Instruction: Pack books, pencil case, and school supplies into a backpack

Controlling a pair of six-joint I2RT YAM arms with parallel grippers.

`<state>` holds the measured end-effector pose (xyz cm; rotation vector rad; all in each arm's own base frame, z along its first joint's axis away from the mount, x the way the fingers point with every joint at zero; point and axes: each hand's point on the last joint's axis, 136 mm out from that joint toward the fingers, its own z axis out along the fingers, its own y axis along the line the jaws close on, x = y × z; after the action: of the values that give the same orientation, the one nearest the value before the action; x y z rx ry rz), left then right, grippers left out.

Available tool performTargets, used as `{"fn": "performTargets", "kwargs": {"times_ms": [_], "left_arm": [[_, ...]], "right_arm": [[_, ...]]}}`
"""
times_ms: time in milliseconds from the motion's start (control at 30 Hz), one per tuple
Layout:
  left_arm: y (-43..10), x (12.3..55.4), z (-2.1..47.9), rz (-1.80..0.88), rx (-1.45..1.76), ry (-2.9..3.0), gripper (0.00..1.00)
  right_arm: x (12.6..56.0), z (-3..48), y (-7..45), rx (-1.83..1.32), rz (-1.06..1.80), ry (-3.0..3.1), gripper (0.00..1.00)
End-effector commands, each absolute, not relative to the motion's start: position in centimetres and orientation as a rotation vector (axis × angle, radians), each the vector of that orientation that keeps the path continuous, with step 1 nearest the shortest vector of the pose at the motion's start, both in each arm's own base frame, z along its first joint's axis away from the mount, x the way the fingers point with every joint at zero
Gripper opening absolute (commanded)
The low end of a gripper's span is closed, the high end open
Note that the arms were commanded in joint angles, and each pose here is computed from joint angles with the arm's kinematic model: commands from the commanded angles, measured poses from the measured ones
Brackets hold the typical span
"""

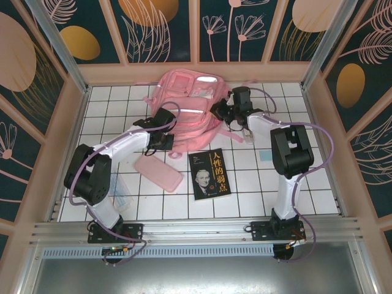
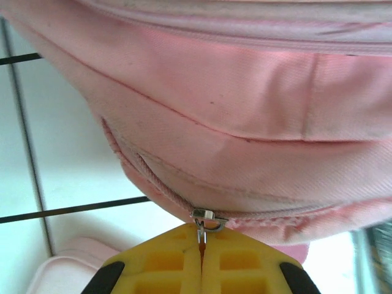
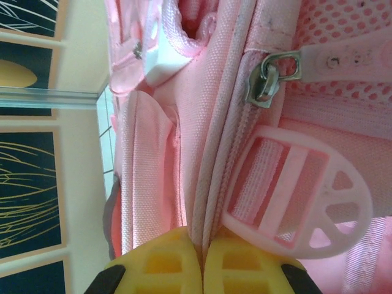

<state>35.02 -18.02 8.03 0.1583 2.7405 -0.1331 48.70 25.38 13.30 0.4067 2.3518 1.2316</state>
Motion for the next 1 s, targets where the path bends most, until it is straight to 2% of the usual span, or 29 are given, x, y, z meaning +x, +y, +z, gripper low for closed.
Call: {"fn": "performTargets", "kwargs": {"times_ms": [0,133,167,267,467,500,533,800,967], "left_arm": [[-21.1,34.9,11.1,-0.427,0.175,2.698,0.00],[-25.6,36.3,13.3,-0.678,0.148,2.600,0.00],[-26.7,36.9,14.1,-0.721,0.135,2.560,0.00],[-30.5,38.4,17.5,-0.915,0.094,2.412,0.00],[-36.3,41.3,19.4,-1.121,0.070,2.280,0.00],[-37.0,41.3,19.6,-1.141,0.074,2.271,0.00],[-37.7,41.3,20.0,-1.159,0.079,2.259,0.00],[-40.6,39.9,20.9,-1.229,0.114,2.225,0.00],[-40.6,38.0,20.1,-1.247,0.125,2.257,0.00]], "right_arm": [[52.9,18.4,23.7,0.313,1.214,2.170,0.09],[51.8,19.5,23.3,0.312,1.197,2.208,0.66],[51.1,19.6,22.9,0.319,1.173,2.229,0.74],[48.4,19.8,21.5,0.330,1.105,2.276,0.80],[42.2,20.2,18.5,0.414,1.075,2.314,0.86],[41.4,20.0,18.2,0.418,1.066,2.328,0.94],[40.5,19.8,18.0,0.429,1.065,2.337,0.97],[37.5,17.6,19.5,0.653,1.372,2.263,0.99],[38.0,15.5,19.5,0.768,1.375,2.239,0.99]]}}
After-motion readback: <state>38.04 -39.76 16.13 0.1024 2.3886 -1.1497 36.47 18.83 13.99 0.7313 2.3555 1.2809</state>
